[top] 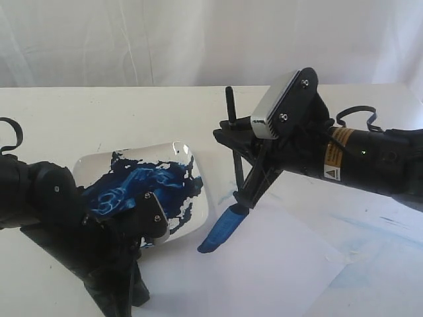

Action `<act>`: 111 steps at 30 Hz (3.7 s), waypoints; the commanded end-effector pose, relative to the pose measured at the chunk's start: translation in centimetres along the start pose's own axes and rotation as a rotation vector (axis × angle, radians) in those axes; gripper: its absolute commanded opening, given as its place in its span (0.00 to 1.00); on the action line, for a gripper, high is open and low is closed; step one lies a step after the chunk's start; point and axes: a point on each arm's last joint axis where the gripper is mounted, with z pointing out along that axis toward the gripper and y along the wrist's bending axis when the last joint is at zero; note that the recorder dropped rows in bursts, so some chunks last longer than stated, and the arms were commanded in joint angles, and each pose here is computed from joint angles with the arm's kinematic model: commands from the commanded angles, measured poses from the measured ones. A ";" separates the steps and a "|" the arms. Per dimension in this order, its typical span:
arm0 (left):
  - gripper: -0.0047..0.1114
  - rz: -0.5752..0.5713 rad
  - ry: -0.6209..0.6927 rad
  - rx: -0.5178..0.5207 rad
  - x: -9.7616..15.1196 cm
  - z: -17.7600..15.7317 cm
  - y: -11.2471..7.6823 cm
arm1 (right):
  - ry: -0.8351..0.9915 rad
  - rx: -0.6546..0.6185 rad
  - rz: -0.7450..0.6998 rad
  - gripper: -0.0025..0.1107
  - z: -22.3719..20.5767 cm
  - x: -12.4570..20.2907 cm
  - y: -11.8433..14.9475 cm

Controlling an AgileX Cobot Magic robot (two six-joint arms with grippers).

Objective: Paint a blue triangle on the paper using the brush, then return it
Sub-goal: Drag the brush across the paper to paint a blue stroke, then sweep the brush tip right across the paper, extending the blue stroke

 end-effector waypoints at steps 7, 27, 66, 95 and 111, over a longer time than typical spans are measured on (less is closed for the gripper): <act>0.04 -0.006 0.025 0.021 0.4 0.5 -0.3 | -0.006 0.005 -0.015 0.02 0.1 -0.1 -0.2; 0.04 -0.006 0.027 0.025 0.4 0.5 -0.3 | -0.130 -0.117 0.081 0.02 -3.6 -5.2 1.3; 0.04 -0.008 0.027 0.025 0.4 0.5 -0.3 | -0.056 0.011 0.161 0.02 -6.0 -7.8 6.6; 0.04 -0.008 0.028 0.026 0.4 0.5 -0.3 | -0.053 0.121 0.336 0.02 -1.7 -5.2 6.2; 0.04 -0.008 0.028 0.026 0.4 0.5 -0.3 | -0.043 0.119 0.337 0.02 -1.5 -4.9 6.3</act>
